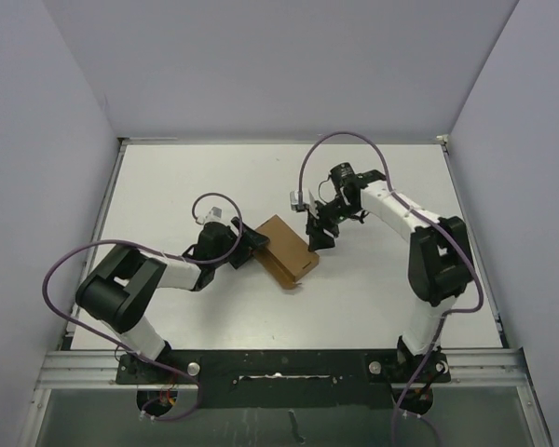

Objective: Fold the paper box

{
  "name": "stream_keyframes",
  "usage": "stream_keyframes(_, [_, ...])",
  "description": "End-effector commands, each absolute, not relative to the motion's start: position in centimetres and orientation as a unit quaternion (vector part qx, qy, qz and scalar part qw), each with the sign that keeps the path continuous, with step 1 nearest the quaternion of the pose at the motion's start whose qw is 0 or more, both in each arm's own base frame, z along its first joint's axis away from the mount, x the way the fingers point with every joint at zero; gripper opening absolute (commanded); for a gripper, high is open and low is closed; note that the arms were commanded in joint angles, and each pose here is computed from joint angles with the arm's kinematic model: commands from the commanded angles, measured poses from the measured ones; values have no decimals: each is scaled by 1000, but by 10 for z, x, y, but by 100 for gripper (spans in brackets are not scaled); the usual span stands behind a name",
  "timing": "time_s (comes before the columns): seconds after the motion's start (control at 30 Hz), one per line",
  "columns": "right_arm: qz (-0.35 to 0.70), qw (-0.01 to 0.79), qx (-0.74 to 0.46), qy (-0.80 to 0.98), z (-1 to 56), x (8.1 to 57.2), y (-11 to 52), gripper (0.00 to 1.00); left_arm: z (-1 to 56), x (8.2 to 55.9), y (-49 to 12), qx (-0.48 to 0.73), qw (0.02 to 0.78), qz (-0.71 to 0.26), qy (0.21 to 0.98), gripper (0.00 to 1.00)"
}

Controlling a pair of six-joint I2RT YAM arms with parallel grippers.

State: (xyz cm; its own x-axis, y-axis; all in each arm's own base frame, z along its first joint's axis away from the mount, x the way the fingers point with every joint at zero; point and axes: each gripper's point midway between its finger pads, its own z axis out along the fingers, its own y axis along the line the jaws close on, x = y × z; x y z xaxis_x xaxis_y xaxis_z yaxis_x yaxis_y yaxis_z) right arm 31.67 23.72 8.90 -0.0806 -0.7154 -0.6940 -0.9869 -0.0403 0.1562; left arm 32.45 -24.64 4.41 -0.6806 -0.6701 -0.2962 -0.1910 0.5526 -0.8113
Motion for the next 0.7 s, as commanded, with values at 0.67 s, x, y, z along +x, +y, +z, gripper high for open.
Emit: stream_keyframes(0.67, [216, 307, -859, 347, 67, 213, 275, 47, 36, 334, -246, -279, 289, -402, 823, 46])
